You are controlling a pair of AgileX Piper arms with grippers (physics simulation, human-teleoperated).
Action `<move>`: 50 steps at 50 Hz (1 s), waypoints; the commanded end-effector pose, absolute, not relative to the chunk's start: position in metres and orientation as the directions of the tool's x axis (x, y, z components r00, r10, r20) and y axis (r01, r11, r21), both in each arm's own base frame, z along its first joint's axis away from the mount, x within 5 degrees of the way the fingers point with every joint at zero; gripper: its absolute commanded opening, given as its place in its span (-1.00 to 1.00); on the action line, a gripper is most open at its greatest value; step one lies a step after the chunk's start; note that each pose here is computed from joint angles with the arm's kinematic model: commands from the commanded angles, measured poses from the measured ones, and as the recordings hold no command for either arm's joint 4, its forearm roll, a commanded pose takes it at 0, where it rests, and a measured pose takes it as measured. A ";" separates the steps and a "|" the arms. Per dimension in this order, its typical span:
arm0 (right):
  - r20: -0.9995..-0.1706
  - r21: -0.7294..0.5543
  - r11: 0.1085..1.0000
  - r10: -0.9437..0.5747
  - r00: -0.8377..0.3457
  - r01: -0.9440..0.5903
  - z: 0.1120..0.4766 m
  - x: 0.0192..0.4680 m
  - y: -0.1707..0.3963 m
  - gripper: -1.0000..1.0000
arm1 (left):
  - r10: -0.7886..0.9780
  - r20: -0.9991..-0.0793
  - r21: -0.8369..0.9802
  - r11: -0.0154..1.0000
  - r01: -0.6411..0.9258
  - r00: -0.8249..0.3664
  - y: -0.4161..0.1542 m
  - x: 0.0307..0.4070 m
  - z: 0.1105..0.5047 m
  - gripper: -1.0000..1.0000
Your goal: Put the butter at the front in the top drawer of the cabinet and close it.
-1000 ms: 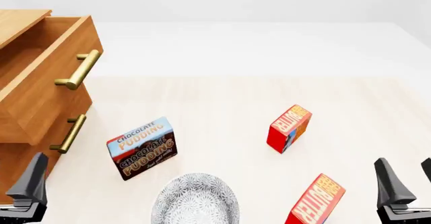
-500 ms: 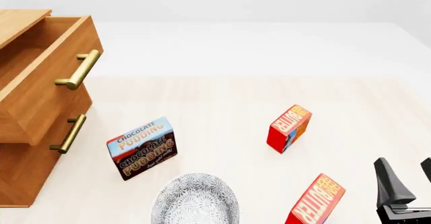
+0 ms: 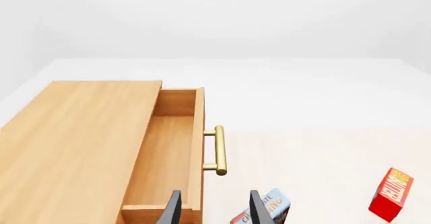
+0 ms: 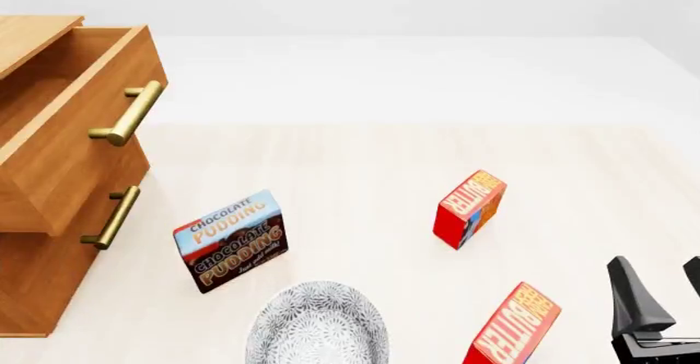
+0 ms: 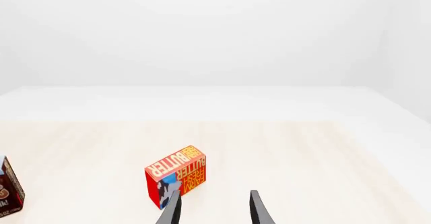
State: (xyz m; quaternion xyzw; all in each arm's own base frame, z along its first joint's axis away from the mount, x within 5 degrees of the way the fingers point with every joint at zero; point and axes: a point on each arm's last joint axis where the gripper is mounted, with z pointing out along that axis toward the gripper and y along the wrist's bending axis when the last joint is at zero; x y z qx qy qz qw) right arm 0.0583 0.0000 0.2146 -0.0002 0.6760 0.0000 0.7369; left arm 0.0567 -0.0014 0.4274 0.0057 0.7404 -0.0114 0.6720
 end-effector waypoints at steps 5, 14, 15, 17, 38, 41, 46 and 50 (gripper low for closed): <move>-0.996 0.000 1.000 0.000 0.086 0.000 0.214 0.058 0.000 1.00 | -0.049 -0.970 -0.038 0.998 -0.054 -0.237 0.004 0.085 0.442 1.00; -0.996 0.000 1.000 0.000 0.086 0.000 0.214 0.058 0.000 1.00 | -0.028 -0.961 -0.009 0.998 -0.069 -0.274 0.006 0.090 0.465 1.00; -0.996 0.000 1.000 0.000 0.086 0.000 0.214 0.058 0.000 1.00 | -0.029 -0.958 -0.009 0.997 -0.071 -0.286 0.006 0.093 0.466 1.00; -0.996 0.000 1.000 0.000 0.086 0.000 0.214 0.058 0.000 1.00 | -0.036 -0.955 -0.018 0.998 -0.063 -0.295 0.006 0.098 0.467 1.00; -0.996 0.000 1.000 0.000 0.086 0.000 0.214 0.058 0.000 1.00 | -0.085 -0.885 -0.060 0.996 -0.069 -0.457 0.006 0.146 0.467 1.00; -0.996 0.000 1.000 0.000 0.086 0.000 0.214 0.058 0.000 1.00 | -0.100 -0.867 -0.070 0.994 -0.079 -0.488 0.006 0.153 0.464 1.00; -0.996 0.000 1.000 0.000 0.086 0.000 0.214 0.058 0.000 1.00 | -0.102 -0.844 -0.069 0.994 -0.082 -0.526 0.006 0.161 0.459 1.00; -0.996 0.000 1.000 0.000 0.086 0.000 0.214 0.058 0.000 1.00 | -0.113 -0.833 -0.072 0.993 -0.097 -0.541 0.008 0.164 0.458 1.00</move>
